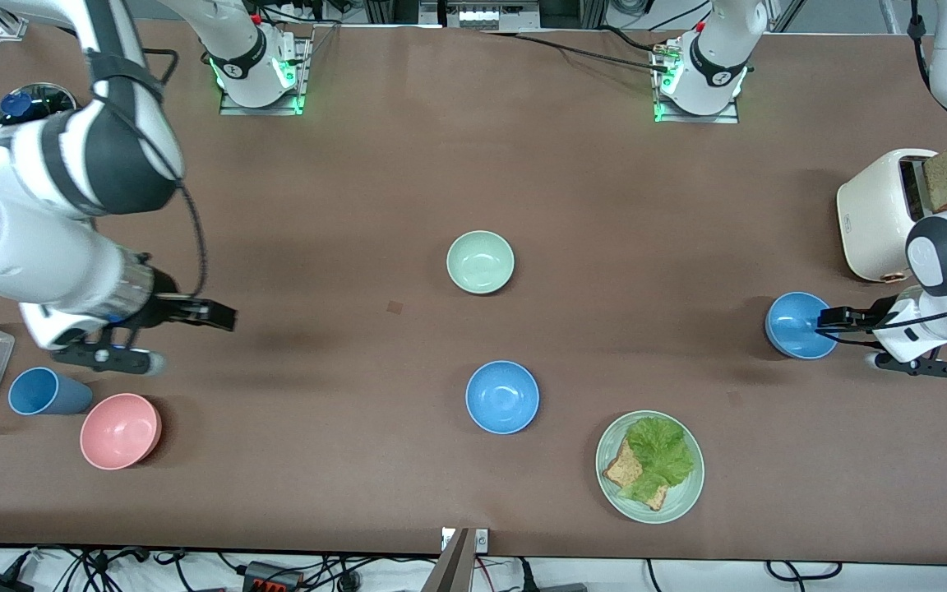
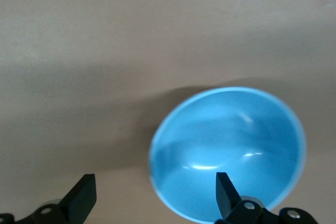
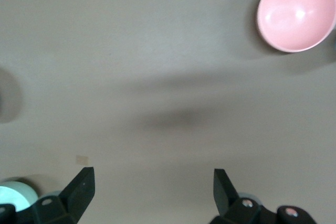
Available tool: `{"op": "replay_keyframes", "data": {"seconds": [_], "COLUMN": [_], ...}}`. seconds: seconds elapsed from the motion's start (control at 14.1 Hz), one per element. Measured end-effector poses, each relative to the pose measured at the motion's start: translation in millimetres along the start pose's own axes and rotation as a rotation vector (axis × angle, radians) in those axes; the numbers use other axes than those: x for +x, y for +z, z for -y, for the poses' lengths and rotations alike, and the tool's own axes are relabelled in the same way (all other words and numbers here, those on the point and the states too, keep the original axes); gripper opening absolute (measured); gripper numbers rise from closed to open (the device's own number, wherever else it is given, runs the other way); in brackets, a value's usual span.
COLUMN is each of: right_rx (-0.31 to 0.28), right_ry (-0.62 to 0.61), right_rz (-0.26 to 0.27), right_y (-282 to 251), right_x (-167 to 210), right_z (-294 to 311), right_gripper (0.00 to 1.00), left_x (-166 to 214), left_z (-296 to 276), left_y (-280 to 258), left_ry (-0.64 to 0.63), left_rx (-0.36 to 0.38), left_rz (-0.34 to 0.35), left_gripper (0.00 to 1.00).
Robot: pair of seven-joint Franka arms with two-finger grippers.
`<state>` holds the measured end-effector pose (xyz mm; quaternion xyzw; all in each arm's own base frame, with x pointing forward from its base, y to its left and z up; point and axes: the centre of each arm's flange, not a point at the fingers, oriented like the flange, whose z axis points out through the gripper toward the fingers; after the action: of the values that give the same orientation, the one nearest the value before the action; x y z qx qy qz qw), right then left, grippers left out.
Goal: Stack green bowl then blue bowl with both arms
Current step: 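Withdraw the right gripper while the left gripper reaches the blue bowl, then grasp the blue bowl rim with the left gripper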
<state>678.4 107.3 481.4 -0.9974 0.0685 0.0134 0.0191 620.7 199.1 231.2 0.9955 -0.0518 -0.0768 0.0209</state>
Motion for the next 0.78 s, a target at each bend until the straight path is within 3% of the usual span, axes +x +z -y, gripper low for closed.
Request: {"op": "replay_keyframes", "data": {"seconds": [0.42,0.5,0.64,0.78], "right_rx": [0.0,-0.001,-0.005,-0.009], "right_ry": [-0.037,-0.049,-0.075,-0.101], "right_rz": [-0.035,-0.035,-0.021,-0.031], "right_y": [-54.5,-65.3,-78.9,-89.7], "right_x": [-1.4,-4.5,-11.4,-15.4], "right_z": [-85.6,-104.6,-130.0,-140.8], "right_gripper": [1.0,1.0,1.0,1.0], "left_x": [-1.2,0.8,3.7,3.9], "left_z": [9.9,5.3,-1.7,-2.6], "left_y": [32.0,32.4,33.9,35.4], "left_ry": [-0.004,0.0,0.007,0.008], "left_rx": [-0.019,-0.026,-0.035,-0.037], "left_rz": [0.012,0.01,0.009,0.011], "left_gripper": [0.9,0.8,0.78,0.62]}}
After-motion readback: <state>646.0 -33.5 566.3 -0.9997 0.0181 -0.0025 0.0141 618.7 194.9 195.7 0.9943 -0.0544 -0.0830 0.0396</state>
